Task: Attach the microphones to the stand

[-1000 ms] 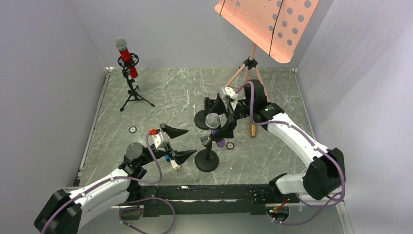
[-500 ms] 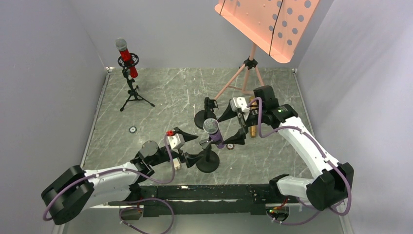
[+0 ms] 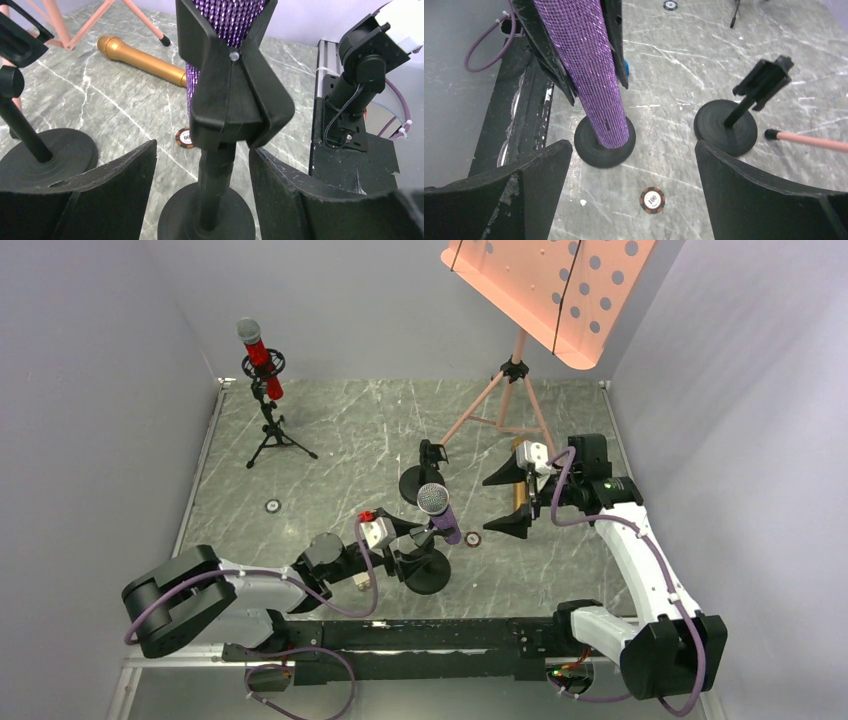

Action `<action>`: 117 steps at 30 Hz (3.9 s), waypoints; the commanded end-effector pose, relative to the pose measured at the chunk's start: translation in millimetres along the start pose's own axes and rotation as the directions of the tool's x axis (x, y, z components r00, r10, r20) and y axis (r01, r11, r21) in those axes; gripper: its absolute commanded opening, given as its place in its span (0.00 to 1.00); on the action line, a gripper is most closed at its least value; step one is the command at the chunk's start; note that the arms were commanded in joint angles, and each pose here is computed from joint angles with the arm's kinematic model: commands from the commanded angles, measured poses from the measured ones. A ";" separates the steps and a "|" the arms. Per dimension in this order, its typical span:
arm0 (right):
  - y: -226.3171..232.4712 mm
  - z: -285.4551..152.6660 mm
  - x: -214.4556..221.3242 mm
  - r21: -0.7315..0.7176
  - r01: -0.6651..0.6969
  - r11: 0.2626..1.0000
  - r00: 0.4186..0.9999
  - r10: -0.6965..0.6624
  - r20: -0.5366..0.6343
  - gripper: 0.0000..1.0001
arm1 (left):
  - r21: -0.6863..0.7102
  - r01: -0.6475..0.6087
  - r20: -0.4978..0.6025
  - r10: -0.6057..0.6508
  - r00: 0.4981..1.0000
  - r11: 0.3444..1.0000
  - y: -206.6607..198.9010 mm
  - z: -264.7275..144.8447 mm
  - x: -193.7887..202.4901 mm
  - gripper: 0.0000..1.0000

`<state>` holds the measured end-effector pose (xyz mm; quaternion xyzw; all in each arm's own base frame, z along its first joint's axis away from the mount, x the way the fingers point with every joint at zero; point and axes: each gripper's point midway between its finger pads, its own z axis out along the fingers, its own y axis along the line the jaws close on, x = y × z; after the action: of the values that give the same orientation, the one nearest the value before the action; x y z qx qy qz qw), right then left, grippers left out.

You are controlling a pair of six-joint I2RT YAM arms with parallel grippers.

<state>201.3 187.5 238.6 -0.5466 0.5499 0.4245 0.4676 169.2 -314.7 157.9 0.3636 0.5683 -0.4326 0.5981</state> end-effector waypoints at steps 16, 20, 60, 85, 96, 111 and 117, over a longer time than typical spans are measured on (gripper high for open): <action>-3.2 -12.5 -8.7 0.036 0.039 0.999 0.995 -0.042 0.090 1.00 | -0.020 -0.093 0.091 0.095 0.991 0.995 2.8 1.6 -46.6 0.00; -3.9 -14.0 -8.8 0.046 0.043 0.998 0.995 -0.047 0.087 1.00 | -0.061 -0.125 0.088 0.130 0.988 0.990 20.1 -13.1 -81.0 0.00; -14.6 -18.7 1.9 0.065 0.005 0.998 0.999 -0.008 0.052 1.00 | -0.732 -0.221 0.074 0.398 0.914 0.644 416.4 -33.7 -177.6 0.00; -16.8 -19.0 5.2 0.067 -0.001 0.998 0.999 -0.001 0.039 1.00 | -0.732 -0.110 0.041 0.204 0.978 0.673 400.1 -51.8 -93.1 0.42; -15.7 -20.3 4.3 0.079 0.019 0.997 0.999 -0.021 0.027 1.00 | -0.730 -0.116 0.026 0.197 0.980 0.673 373.7 -64.7 -105.3 0.84; -28.0 -22.2 9.6 0.163 -0.031 0.986 0.999 0.028 0.019 1.00 | -0.714 0.307 0.116 -0.326 0.938 0.630 249.1 -112.1 -58.3 0.99; -34.7 -21.6 24.1 0.210 -0.073 0.975 0.997 0.073 0.011 1.00 | -0.546 0.425 0.076 -0.463 0.883 0.722 192.8 -96.6 -67.3 0.99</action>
<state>221.2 162.5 211.5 -0.4735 0.6140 0.4049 0.4846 351.3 -120.7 213.6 0.0269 0.7323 -0.2834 0.6187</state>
